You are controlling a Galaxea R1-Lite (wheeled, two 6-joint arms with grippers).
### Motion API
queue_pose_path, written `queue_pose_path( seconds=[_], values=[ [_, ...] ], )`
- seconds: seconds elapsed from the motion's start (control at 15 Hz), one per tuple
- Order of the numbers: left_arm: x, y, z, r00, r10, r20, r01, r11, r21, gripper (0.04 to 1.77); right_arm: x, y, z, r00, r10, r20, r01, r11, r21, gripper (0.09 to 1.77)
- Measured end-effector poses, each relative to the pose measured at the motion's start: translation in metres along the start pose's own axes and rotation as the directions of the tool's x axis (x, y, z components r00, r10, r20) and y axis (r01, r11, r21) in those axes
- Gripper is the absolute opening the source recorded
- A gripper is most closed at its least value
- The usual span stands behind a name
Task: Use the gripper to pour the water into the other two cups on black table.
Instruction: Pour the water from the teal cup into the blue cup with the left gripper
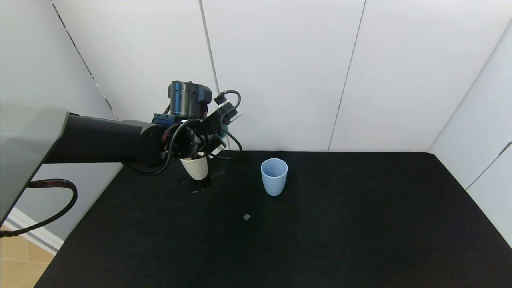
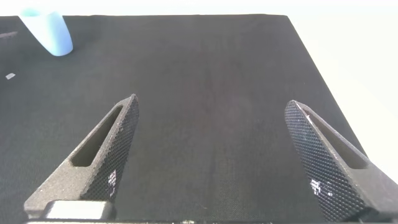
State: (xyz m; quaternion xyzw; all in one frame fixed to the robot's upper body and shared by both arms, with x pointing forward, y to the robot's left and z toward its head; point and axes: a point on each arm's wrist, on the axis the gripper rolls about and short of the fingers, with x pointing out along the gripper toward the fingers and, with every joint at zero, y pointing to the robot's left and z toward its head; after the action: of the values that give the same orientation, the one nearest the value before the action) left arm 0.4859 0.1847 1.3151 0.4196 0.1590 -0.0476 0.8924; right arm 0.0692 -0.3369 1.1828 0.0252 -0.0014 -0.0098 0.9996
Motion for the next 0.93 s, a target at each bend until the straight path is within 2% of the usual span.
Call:
queue_pose_path(
  seconds=[0.27,0.47,0.73,0.93],
  values=[
    [-0.013,-0.025,0.021,0.997,-0.053,0.056,0.054,0.998,-0.023,1.2,0.0,0.0,0.0,1.0,0.0,0.0,0.0,1.0,0.0,1.71],
    [-0.018,-0.043,0.029,0.994,-0.089,0.07,0.089,0.996,-0.001,1.2,0.0,0.0,0.0,1.0,0.0,0.0,0.0,1.0,0.0,1.71],
    [-0.018,-0.065,0.036,0.992,-0.108,0.062,0.105,0.993,0.047,1.2,0.0,0.0,0.0,1.0,0.0,0.0,0.0,1.0,0.0,1.71],
    [-0.012,-0.076,0.04,0.993,-0.103,0.051,0.095,0.986,0.136,1.2,0.0,0.0,0.0,1.0,0.0,0.0,0.0,1.0,0.0,1.71]
  ],
)
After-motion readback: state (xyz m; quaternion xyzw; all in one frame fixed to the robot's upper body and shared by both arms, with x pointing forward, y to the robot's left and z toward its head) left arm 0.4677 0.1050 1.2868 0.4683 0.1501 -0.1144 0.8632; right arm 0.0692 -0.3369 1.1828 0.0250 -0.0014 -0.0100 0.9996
